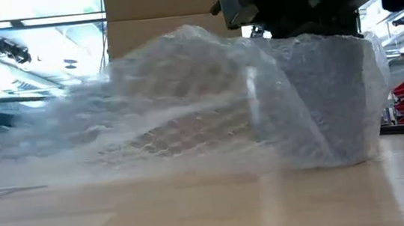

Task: Wrap mug
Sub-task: Wrap the blue mug with bubble wrap

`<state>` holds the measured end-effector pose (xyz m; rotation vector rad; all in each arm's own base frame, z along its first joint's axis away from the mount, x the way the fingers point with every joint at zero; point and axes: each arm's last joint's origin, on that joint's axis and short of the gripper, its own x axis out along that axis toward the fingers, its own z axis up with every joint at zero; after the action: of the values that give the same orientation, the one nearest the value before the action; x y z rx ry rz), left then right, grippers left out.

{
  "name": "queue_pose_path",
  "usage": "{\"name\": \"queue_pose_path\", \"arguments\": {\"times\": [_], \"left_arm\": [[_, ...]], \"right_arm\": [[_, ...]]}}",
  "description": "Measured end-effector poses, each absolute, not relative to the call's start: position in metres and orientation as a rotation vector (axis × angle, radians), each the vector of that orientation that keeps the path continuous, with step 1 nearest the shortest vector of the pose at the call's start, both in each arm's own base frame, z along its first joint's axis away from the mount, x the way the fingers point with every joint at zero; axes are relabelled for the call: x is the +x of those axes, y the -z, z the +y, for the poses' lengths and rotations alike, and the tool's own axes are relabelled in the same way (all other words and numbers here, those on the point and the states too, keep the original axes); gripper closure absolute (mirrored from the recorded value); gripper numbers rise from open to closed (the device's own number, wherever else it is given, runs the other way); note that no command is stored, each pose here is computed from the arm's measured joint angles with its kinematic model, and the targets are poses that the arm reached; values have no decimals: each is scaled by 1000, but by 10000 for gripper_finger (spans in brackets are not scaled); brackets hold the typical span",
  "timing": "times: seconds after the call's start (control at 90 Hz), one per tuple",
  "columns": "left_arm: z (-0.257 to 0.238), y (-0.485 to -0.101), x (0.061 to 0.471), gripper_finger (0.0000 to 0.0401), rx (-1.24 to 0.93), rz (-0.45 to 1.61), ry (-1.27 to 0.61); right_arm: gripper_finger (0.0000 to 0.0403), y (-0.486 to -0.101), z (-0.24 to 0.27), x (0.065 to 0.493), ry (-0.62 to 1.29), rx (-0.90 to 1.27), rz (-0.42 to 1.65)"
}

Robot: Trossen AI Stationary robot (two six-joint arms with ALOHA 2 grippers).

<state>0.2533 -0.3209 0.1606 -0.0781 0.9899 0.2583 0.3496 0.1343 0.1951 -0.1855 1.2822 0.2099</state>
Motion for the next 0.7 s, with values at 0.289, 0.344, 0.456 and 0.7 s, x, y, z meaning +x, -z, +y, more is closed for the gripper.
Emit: {"name": "queue_pose_path", "arguments": {"times": [0.289, 0.344, 0.456, 0.7], "left_arm": [[-298, -151, 265, 208, 20, 1089, -303], [-295, -149, 268, 208, -9, 1124, -295], [-285, -146, 277, 211, -80, 1189, -286], [-277, -134, 285, 310, -142, 1210, -235]], "right_arm": [[403, -226, 147, 333, -205, -192, 1194], [403, -232, 151, 329, -199, -209, 1168], [403, -245, 159, 319, -157, -236, 1113], [403, -270, 186, 296, -152, -242, 974]]}}
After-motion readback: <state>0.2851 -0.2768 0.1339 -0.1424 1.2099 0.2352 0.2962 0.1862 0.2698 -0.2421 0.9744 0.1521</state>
